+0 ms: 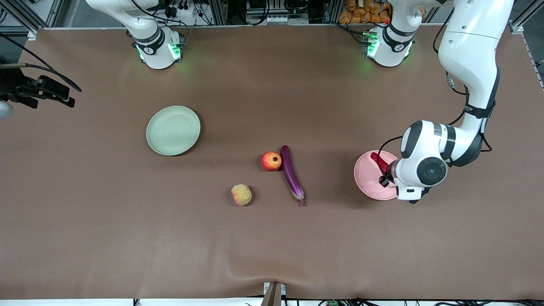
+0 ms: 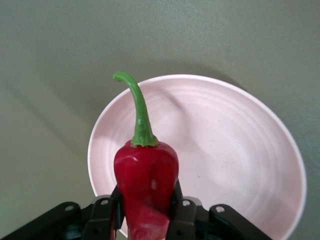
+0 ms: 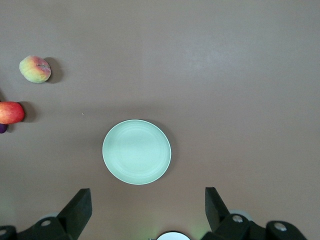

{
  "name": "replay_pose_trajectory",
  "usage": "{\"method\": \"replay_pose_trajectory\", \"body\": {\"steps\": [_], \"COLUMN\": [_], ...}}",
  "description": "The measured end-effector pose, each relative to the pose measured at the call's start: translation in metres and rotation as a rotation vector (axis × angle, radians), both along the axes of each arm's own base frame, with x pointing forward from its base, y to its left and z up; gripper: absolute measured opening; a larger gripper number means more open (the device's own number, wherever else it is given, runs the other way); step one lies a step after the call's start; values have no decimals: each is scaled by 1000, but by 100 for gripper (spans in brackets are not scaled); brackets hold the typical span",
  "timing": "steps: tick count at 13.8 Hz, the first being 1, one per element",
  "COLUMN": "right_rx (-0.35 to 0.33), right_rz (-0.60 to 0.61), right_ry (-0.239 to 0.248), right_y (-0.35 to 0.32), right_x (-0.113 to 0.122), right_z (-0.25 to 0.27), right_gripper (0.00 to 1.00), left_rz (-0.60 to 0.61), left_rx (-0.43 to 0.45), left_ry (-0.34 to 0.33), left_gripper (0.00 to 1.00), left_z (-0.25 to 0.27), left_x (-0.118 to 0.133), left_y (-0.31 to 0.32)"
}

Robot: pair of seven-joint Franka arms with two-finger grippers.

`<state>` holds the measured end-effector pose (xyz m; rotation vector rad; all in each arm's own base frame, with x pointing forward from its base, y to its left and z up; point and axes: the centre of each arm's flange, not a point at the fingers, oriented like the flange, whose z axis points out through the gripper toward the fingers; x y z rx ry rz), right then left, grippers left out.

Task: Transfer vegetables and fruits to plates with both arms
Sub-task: 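Lower the chili onto the pink plate and open the left gripper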

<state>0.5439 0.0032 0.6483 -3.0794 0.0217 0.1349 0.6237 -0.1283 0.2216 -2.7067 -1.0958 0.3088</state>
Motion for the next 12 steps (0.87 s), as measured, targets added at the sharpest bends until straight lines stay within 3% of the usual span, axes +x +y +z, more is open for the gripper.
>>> {"method": "replay_pose_trajectory", "body": {"steps": [1,6,7,12], "right_rx": [0,0,-1,-1], "right_rz": [0,-1,-2,-3], "right_ry": [1,7,9,10], "right_y": [0,0,-1,-1], "right_x": [0,2,2,2], "right_z": [0,-4,-4,-5], "right_gripper": [100,100,100,100], "left_rz": [-4,-37,-39,-188], "left_rx": [4,28,28,55], "left_ry": [3,8,7,67], "left_gripper": [41,93,100,100], "left_z": [-2,-3,-3,1], "left_x": [-1,-3,-3,-6], "left_y": [0,-6,-7,-1]}}
